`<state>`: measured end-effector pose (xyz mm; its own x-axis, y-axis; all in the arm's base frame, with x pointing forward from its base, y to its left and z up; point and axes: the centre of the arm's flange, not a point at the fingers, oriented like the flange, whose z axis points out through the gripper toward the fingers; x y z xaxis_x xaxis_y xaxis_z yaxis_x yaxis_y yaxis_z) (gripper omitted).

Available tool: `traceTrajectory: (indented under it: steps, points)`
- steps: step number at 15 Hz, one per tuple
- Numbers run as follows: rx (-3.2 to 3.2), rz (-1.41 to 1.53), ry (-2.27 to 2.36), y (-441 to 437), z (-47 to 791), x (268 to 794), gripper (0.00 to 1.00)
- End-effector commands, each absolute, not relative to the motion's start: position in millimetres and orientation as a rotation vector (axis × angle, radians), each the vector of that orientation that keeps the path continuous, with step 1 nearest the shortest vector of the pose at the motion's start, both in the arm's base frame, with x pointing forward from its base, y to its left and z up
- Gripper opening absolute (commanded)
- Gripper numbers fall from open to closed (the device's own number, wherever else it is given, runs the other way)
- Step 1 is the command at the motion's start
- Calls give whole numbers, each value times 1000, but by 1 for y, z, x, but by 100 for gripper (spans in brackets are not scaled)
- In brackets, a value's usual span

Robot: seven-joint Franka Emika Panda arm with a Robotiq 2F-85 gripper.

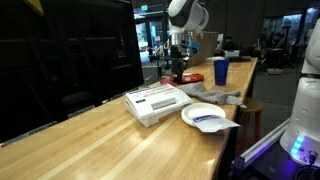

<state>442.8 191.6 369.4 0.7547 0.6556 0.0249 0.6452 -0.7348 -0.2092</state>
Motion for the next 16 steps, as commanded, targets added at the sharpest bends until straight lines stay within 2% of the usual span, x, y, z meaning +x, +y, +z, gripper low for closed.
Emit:
traceTrajectory:
  steps: [1,15,16]
  points:
    - [-2774,-21,-955,191,365,445,100]
    - [-2749,-13,-677,195,344,455,100]
    - [-2746,-10,-669,195,343,454,75]
